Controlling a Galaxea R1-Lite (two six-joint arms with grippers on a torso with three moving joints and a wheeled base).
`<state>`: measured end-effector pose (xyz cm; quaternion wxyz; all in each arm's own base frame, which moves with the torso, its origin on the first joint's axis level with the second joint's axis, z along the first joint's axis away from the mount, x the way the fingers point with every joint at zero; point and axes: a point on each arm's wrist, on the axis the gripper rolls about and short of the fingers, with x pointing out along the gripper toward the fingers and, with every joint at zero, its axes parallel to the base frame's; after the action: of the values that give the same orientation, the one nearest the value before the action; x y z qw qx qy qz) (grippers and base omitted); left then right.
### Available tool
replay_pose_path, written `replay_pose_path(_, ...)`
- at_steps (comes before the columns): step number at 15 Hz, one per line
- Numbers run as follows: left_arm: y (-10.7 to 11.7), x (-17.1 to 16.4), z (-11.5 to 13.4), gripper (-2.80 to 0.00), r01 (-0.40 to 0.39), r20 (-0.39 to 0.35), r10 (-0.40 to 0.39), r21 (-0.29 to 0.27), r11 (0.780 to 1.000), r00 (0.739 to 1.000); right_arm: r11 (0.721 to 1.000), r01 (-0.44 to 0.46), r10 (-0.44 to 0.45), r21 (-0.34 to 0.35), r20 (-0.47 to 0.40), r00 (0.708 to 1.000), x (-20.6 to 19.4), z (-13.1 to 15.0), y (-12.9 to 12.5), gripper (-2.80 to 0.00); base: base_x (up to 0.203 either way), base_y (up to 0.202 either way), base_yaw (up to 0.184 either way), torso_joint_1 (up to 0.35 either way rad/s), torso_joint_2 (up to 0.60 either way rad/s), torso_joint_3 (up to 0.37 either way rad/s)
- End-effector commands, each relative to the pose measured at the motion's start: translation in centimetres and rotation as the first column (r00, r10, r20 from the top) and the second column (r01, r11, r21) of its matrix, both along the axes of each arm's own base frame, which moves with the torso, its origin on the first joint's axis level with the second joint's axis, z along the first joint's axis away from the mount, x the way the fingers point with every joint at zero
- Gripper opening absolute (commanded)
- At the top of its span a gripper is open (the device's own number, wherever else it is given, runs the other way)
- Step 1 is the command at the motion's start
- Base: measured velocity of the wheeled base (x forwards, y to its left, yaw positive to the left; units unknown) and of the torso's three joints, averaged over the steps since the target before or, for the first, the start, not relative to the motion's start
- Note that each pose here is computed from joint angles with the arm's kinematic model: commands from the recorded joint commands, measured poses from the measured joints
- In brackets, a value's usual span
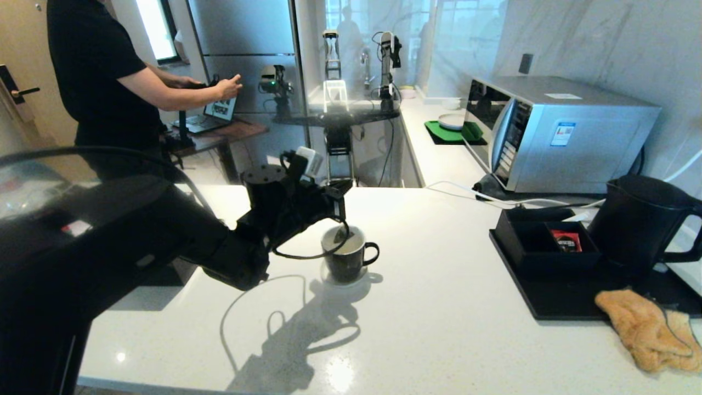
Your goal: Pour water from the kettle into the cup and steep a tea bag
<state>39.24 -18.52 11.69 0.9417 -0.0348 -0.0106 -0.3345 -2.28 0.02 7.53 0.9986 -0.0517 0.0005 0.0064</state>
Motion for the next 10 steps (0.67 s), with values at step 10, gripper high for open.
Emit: replay_pose_path(10, -0.3, 0.2, -4.1, -2.8, 0.009, -0.089, -0.005, 0.043, 0.999, 0.996, 1.0, -0.001, 0.001, -0.001, -0.001, 1.0, 0.0, 0.0, 0.0, -2.8, 0.0, 0.0, 0.0, 0.0, 0.0, 0.0)
